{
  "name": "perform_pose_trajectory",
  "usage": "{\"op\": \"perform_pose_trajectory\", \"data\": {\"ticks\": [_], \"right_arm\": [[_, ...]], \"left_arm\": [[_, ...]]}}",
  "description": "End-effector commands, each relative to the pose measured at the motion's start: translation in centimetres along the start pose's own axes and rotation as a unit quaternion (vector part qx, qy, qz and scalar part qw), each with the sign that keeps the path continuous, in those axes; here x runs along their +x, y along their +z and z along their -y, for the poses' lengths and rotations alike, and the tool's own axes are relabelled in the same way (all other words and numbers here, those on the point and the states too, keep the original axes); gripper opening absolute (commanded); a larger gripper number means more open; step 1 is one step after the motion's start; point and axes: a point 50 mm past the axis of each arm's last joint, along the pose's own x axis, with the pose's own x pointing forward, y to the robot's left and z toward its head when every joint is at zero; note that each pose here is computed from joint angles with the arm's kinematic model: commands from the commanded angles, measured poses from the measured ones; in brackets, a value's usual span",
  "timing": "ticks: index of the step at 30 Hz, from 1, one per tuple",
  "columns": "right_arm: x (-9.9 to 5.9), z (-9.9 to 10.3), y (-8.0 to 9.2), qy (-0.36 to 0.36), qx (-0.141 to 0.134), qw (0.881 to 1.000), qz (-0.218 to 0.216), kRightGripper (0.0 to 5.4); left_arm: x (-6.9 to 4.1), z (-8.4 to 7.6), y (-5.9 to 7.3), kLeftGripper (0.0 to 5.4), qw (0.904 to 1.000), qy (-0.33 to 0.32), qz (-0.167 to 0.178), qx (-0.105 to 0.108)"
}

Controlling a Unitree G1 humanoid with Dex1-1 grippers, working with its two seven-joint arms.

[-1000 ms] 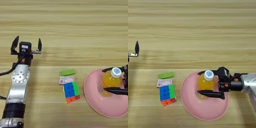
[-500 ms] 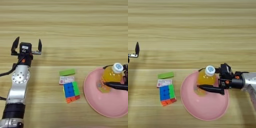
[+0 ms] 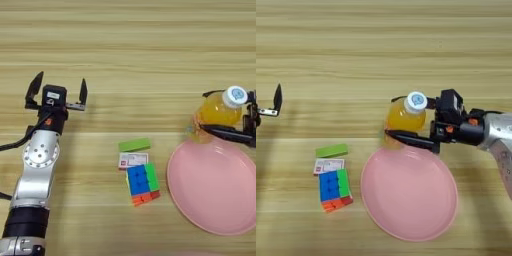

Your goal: Move the objects on the table

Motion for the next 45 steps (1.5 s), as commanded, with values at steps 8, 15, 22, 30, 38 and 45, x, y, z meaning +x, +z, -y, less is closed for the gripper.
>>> {"op": "perform_pose_trajectory", "data": {"ticks": [8, 15, 22, 30, 38, 45], "right_arm": [[2.1, 2.1, 2.0, -0.063, -0.045, 0.997, -0.021, 3.52], [2.4, 2.4, 2.0, -0.065, -0.043, 0.996, -0.033, 3.52], [2.8, 2.5, 2.3, -0.06, -0.044, 0.997, -0.034, 3.52], [3.1, 2.6, 2.8, -0.054, -0.048, 0.997, -0.029, 3.52], [3.2, 2.0, 3.1, -0.027, -0.054, 0.998, -0.03, 3.52], [3.6, 1.5, 3.4, -0.01, -0.055, 0.998, -0.028, 3.52]], "left_arm": [[-0.4, 0.9, 1.4, 5.4, 0.9969, -0.064, 0.046, -0.011], [-0.5, 1.6, 3.2, 5.4, 0.984, -0.147, 0.092, -0.038], [-1.1, 2.7, 4.5, 5.4, 0.9546, -0.264, 0.121, -0.066], [-1.5, 4.2, 5.0, 5.4, 0.9115, -0.382, 0.131, -0.077], [-1.6, 5.7, 5.1, 5.4, 0.8767, -0.455, 0.125, -0.091], [-2.0, 6.9, 5.5, 5.4, 0.8556, -0.492, 0.128, -0.097]]}}
